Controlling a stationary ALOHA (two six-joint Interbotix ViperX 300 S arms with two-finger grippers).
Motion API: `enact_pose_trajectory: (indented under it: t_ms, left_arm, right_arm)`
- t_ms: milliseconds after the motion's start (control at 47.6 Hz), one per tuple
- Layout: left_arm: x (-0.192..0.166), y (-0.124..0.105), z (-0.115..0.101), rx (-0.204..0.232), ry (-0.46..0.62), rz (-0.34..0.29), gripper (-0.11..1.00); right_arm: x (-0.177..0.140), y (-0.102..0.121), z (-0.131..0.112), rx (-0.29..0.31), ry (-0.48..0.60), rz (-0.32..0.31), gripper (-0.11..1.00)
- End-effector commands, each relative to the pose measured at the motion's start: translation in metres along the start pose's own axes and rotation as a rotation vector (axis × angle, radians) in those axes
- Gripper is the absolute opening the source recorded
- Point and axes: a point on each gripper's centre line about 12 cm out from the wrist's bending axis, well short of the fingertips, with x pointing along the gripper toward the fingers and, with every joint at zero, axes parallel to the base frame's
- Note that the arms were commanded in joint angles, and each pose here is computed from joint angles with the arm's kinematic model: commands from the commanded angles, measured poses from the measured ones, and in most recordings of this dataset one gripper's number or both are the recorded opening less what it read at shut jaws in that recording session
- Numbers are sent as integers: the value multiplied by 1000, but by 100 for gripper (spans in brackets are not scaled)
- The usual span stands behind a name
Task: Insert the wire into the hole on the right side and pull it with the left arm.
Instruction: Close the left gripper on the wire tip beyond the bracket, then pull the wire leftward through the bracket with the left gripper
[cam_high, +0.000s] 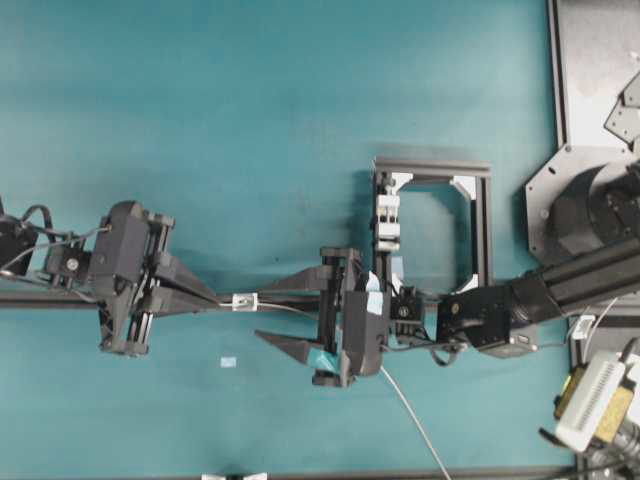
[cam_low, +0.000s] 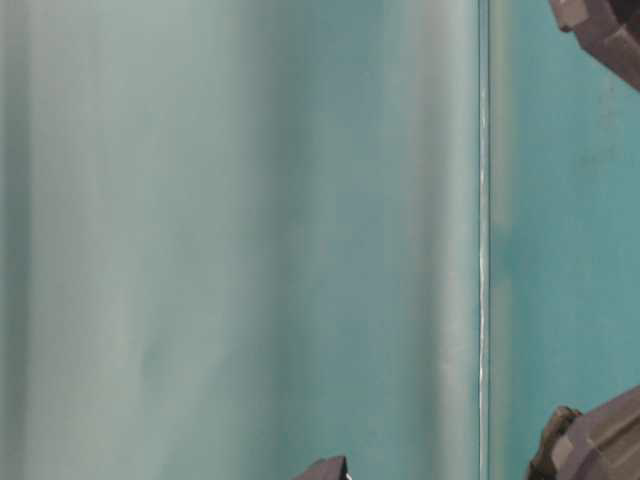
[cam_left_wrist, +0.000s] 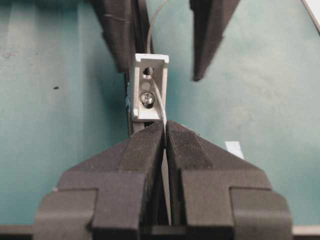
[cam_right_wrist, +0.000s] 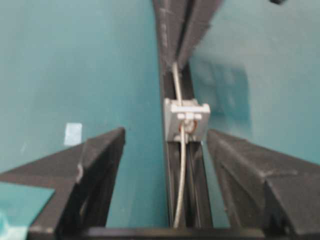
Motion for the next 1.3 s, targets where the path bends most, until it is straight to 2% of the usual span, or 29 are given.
enact_pose_trajectory:
  t_ms: [0, 336, 631, 820, 1114, 1283]
  left_arm:
    - [-4, -1, 12, 1, -33, -5, -10]
    - [-37, 0, 12, -3, -33, -4, -10]
    - [-65, -3, 0, -3, 0, -15, -10]
    - [-76, -8, 3, 0, 6, -29, -10]
    - [-91, -10, -6, 6, 88, -31, -10]
    - [-108, -9, -14, -28, 143, -23, -10]
  right_arm:
    - [-3, 3, 15, 14, -37, 14, 74]
    - [-4, 4, 13, 10, -24, 18, 74]
    - [-5, 3, 13, 8, -21, 17, 74]
    - [-6, 3, 12, 6, -19, 17, 74]
    - [-6, 2, 11, 6, -18, 16, 74]
    - [-5, 2, 11, 7, -10, 18, 74]
